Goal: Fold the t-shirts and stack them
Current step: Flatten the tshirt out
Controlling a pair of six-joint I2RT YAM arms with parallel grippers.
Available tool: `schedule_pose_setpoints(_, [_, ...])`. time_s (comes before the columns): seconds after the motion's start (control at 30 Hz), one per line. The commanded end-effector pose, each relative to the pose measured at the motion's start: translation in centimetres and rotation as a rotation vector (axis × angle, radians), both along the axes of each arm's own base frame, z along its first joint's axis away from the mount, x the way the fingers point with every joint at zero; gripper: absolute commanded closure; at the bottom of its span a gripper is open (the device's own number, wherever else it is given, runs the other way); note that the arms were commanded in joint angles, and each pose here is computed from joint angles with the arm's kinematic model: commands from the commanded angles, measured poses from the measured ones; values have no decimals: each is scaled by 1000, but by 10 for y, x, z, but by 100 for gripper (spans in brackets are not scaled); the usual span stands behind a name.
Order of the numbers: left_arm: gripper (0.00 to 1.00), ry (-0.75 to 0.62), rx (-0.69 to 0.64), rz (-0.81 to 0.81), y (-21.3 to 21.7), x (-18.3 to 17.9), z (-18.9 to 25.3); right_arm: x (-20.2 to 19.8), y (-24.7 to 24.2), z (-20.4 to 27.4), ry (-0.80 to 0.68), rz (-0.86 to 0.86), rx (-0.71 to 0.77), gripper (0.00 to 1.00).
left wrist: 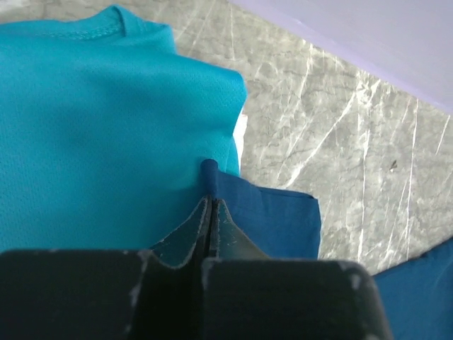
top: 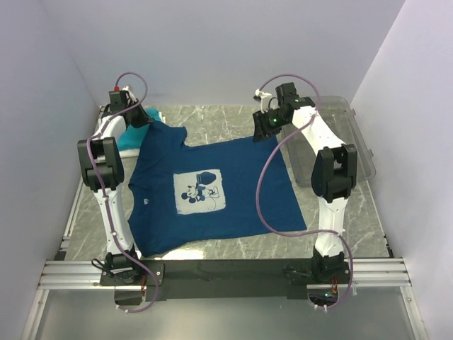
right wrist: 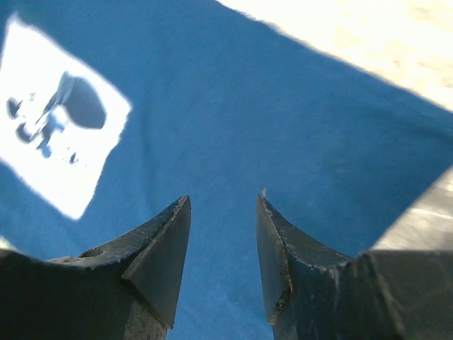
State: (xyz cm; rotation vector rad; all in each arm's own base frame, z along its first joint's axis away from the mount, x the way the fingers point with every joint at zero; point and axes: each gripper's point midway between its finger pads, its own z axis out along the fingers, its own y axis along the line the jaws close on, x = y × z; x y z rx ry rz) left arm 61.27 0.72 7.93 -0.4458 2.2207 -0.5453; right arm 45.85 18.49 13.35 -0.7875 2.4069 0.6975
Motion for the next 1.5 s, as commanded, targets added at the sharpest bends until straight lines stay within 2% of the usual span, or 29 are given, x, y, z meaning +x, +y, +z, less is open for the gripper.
schedule_pose_setpoints(0.0, [99, -147, 32, -51, -4, 4, 47, 40, -14, 6, -69, -162, -58, 51])
schedule_pose_setpoints(0.03, [99, -193, 49, -48, -2, 5, 65, 44, -15, 6, -76, -168, -68, 51])
schedule_pose_setpoints(0.13, [99, -225, 70, -51, -3, -6, 81, 62, -22, 4, -133, -190, -141, 51])
schedule_pose_setpoints(0.27, [99, -239, 90, -44, 0, -19, 86, 82, -39, -7, -203, -221, -293, 51])
schedule_pose_setpoints(0.57, [99, -281, 101, -45, 4, -28, 101, 113, -55, -17, -302, -208, -438, 51])
schedule_pose_setpoints(0.8, [99, -277, 97, -59, 1, -29, 101, 116, -65, -48, -297, -125, -555, 51])
schedule_pose_setpoints(1.03, [100, -276, 87, -58, 0, -29, 99, 120, -69, -65, -309, -75, -634, 55])
schedule_pose_setpoints(1.47, [99, -265, 73, -63, -4, -35, 93, 135, -72, -83, -354, -37, -751, 52])
